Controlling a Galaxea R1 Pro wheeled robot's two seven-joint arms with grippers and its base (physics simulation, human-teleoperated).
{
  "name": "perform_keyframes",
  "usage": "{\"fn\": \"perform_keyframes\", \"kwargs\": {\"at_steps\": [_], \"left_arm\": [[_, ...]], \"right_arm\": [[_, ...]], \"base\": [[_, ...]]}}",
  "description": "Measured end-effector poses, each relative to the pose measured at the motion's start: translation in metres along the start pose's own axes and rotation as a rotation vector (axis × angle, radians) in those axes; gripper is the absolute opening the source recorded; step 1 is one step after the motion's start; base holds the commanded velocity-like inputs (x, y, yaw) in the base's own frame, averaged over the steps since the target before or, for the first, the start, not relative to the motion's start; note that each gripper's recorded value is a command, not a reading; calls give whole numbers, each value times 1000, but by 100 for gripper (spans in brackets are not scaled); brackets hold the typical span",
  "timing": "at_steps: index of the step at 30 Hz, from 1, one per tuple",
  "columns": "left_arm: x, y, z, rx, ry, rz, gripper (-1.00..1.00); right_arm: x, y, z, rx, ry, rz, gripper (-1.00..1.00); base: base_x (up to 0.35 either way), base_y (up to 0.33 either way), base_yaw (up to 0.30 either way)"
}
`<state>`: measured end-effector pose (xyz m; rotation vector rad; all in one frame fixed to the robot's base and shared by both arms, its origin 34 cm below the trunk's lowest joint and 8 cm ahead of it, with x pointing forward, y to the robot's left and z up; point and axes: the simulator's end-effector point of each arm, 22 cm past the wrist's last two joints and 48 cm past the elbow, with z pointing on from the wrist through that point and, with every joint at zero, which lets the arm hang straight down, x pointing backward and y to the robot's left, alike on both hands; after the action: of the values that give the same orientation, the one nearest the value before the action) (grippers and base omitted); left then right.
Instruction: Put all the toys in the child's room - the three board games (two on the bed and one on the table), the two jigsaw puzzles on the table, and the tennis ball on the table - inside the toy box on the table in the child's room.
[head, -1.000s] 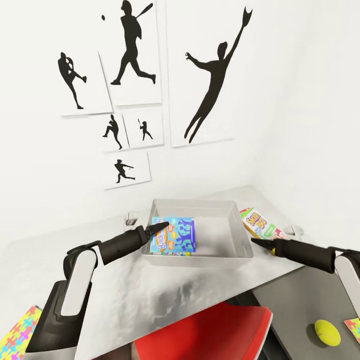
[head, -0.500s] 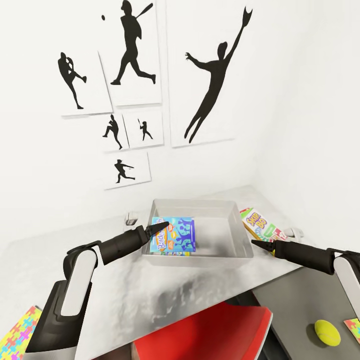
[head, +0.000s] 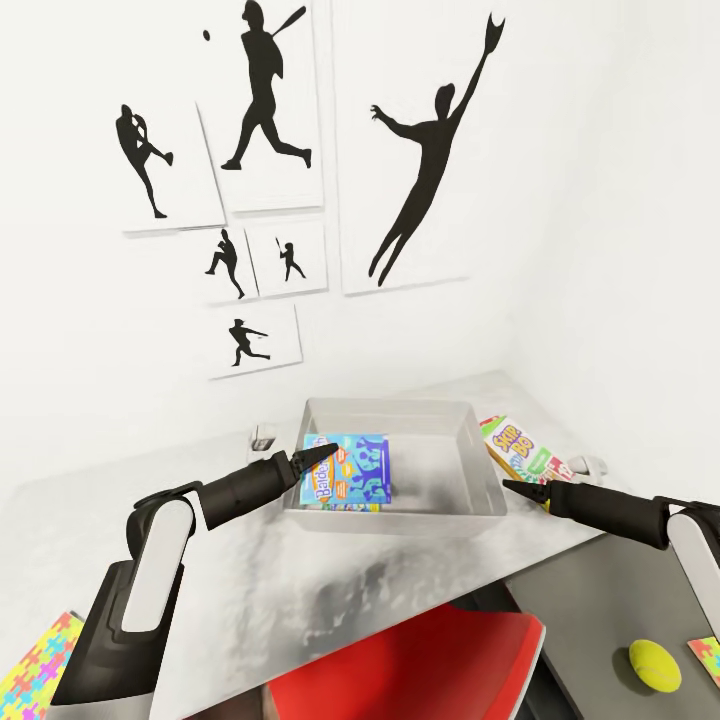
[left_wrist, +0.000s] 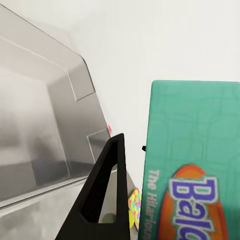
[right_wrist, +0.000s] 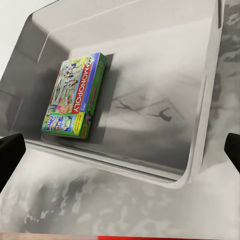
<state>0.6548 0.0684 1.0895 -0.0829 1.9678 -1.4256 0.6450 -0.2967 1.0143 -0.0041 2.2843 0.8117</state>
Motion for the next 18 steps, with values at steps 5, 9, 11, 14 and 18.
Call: {"fn": "perform_keyframes", "kwargs": {"at_steps": [5,9,11,14,18], "left_arm": [[0,0,0,0,0,0,-100],[0,0,0,1,0,0,-100],[-2,-2,-1,12,-4,-3,-100],[-3,-5,-2,29,-6,-3,-100],[-4,-7,-2,35,-8,-2,-100]], "right_arm": [[0,0,0,0,0,0,100],[0,1,0,-1,-1,-1,100],[-1,0,-5,-4,-6,-2,100],[-1,-2,-13,2,-15,-5,100],[2,-8,-20,14,-21,5,100]], "base": [[0,0,0],[0,0,0],[0,0,0],[0,0,0],[0,0,0]]}}
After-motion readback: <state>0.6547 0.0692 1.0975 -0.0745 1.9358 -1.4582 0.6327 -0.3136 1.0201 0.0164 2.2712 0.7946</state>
